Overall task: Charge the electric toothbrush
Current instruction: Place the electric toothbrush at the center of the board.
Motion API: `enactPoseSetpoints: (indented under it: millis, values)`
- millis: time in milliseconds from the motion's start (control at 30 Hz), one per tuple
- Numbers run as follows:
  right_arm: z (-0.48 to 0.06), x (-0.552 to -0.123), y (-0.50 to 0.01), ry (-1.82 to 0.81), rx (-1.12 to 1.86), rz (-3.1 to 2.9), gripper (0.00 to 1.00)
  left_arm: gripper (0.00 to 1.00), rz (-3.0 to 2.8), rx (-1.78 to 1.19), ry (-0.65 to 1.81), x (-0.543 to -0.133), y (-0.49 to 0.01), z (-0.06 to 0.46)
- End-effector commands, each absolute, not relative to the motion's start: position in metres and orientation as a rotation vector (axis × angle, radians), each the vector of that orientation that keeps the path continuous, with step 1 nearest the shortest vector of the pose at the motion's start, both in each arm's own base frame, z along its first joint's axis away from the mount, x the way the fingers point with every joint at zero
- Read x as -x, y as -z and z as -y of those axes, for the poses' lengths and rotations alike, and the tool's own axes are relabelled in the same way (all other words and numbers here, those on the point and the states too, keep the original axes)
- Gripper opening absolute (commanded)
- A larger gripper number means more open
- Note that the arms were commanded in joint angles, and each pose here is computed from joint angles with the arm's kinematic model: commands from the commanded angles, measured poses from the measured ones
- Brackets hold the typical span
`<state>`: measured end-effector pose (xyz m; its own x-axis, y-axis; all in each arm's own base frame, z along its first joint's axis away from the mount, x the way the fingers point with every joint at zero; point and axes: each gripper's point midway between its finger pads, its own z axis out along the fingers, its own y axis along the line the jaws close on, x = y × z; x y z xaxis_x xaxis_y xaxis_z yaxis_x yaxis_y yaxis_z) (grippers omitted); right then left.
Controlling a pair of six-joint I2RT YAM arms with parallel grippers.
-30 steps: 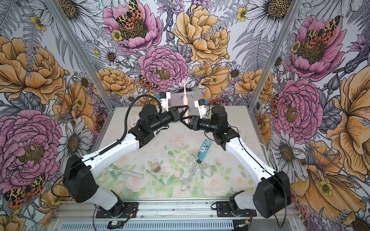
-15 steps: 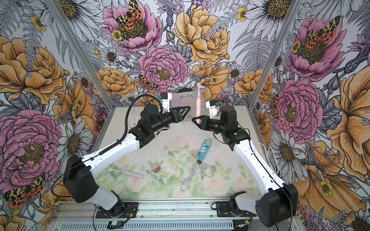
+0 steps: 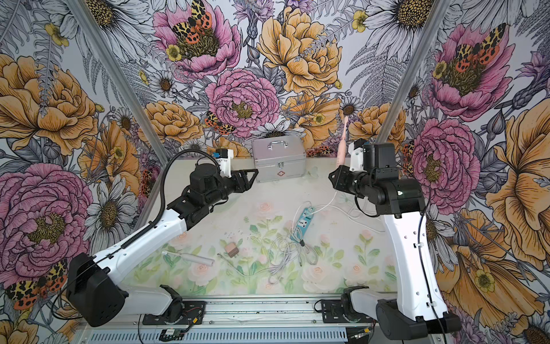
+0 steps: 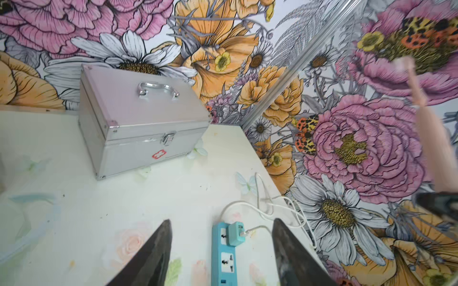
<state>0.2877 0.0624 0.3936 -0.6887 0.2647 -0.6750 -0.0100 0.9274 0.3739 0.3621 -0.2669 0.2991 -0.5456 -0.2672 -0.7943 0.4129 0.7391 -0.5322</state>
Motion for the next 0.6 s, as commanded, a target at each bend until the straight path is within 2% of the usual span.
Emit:
enactPoseSetpoints:
  millis: [0,100,167,233,400,567]
  values:
    - [-0.009,-0.279,-0.389,-0.037,-0.216,-2.403,0.01,0.63,-2.077,-0.196,0.773,-0.346,-0.257,0.273]
    - [0.003,-0.298,-0.388,0.078,-0.212,-2.399,0.02,0.60,-2.101,-0.294,0.797,-0.329,-0.240,0.298]
    - [-0.003,-0.320,-0.371,0.056,-0.181,-2.408,0.01,0.60,-2.119,-0.339,0.818,-0.320,-0.229,0.313]
    - [-0.019,-0.347,-0.341,-0.028,-0.135,-2.439,0.01,0.60,-2.140,-0.378,0.845,-0.314,-0.220,0.327]
    - [-0.014,-0.389,-0.256,0.056,-0.151,-2.558,0.00,0.57,-2.146,-0.464,0.924,-0.299,-0.213,0.358]
    - [-0.011,-0.418,-0.179,0.048,-0.148,-2.661,0.00,0.54,-2.229,-0.471,0.908,-0.299,-0.179,0.365]
